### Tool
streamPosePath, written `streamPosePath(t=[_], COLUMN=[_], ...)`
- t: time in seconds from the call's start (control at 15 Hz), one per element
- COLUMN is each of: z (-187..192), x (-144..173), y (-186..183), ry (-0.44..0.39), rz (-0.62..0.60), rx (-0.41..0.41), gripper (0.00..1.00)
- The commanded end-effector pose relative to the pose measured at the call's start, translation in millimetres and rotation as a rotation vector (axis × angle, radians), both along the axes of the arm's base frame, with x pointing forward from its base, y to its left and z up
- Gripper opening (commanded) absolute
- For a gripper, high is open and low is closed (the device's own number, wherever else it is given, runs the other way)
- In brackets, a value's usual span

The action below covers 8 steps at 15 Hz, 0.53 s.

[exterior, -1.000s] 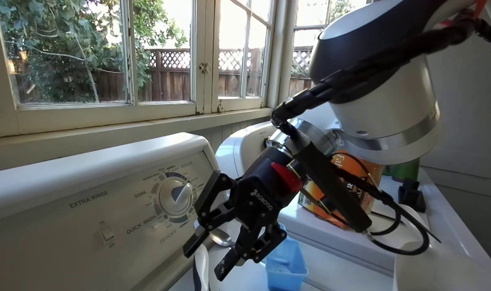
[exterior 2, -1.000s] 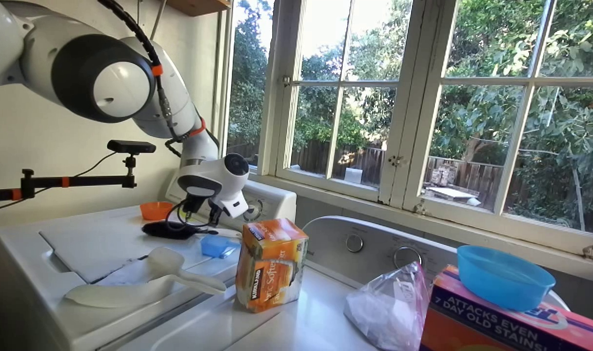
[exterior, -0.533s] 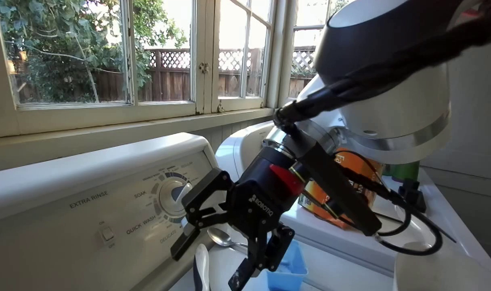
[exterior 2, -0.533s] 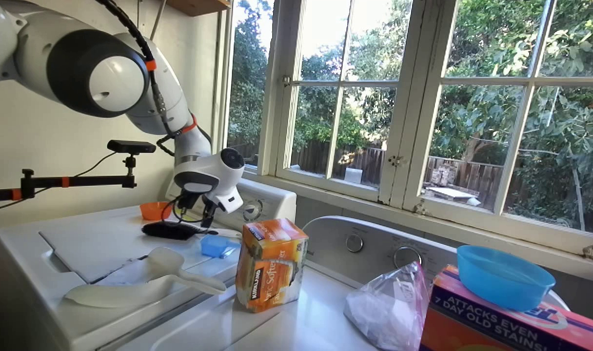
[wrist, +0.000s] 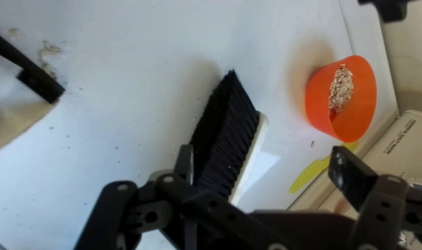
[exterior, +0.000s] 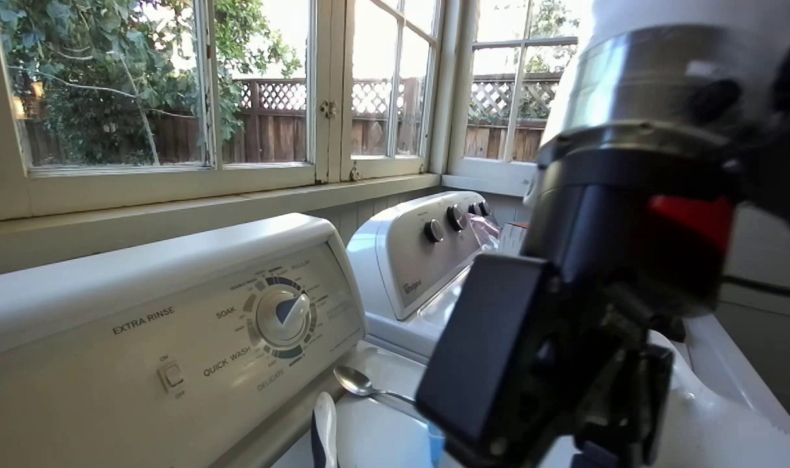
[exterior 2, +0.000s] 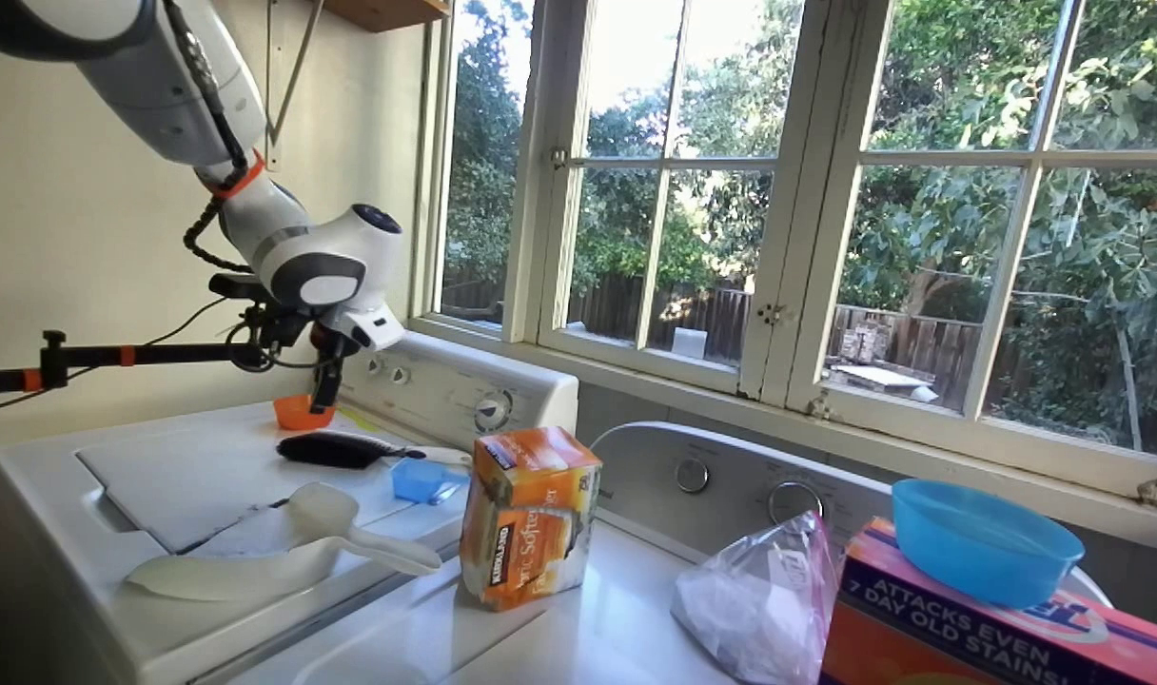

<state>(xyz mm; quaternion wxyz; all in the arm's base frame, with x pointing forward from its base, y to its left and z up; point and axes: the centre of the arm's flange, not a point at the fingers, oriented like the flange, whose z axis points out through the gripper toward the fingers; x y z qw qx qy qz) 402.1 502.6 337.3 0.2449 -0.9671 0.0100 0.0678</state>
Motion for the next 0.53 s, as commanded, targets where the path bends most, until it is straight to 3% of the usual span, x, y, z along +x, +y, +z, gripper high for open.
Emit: streamPosePath(t=[0.0, 0.13, 0.4, 0.47], z=[41.2, 57.0, 78.9, 68.6], x=[-43.3, -49.9, -65.4, -43.7], y=[-22.3, -25.8, -41.1, -34.8], ry=[-0.090, -0.153, -0.191, -0.190], rz=[-0.063, -0.174, -0.283, -0.233], rx=[-0.163, -0.166, -0.328, -0.245], gripper=[1.00, 1.00, 1.00, 1.00])
